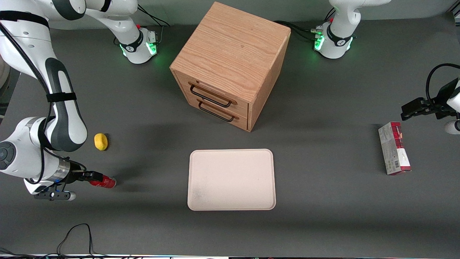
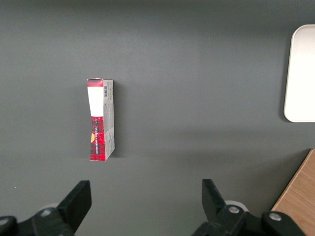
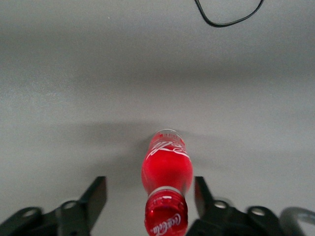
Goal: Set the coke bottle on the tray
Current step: 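Lower the open right gripper over the red Coca-Cola bottle, then close the right gripper on the bottle and lift it, then carry the held bottle over to the cream tray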
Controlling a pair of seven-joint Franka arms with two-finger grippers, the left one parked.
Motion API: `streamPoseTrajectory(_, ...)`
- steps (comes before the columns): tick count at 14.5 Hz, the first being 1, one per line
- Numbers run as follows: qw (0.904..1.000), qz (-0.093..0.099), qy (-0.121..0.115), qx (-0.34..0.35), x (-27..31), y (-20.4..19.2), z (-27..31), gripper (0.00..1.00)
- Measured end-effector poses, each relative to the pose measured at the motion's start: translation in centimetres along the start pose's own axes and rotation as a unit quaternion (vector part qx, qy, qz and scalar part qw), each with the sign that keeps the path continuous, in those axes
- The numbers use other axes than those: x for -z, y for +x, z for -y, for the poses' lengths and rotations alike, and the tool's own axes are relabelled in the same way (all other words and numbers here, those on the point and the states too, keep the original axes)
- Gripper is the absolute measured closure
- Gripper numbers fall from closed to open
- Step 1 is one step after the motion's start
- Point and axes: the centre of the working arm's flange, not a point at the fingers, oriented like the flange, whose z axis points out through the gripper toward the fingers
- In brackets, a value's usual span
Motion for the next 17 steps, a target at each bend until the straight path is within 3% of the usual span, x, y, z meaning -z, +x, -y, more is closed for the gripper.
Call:
streamPoseTrajectory(4, 1.0000, -0.003, 0.000, -0.001, 0.3, 0.1, -0.2, 0.67)
streamPoseTrajectory(10, 1.0000, -0.007, 0.002, 0.002, 3.5, 0.8, 0.8, 0.67)
streamPoseTrajectory(13, 0.9999, 0.009, 0.003, 0.004, 12.3, 0.7, 2.7, 0.67)
streamPoseTrajectory(17, 0.9995, 0.005, -0.004, -0.031, 23.1, -1.8, 9.6, 0.67)
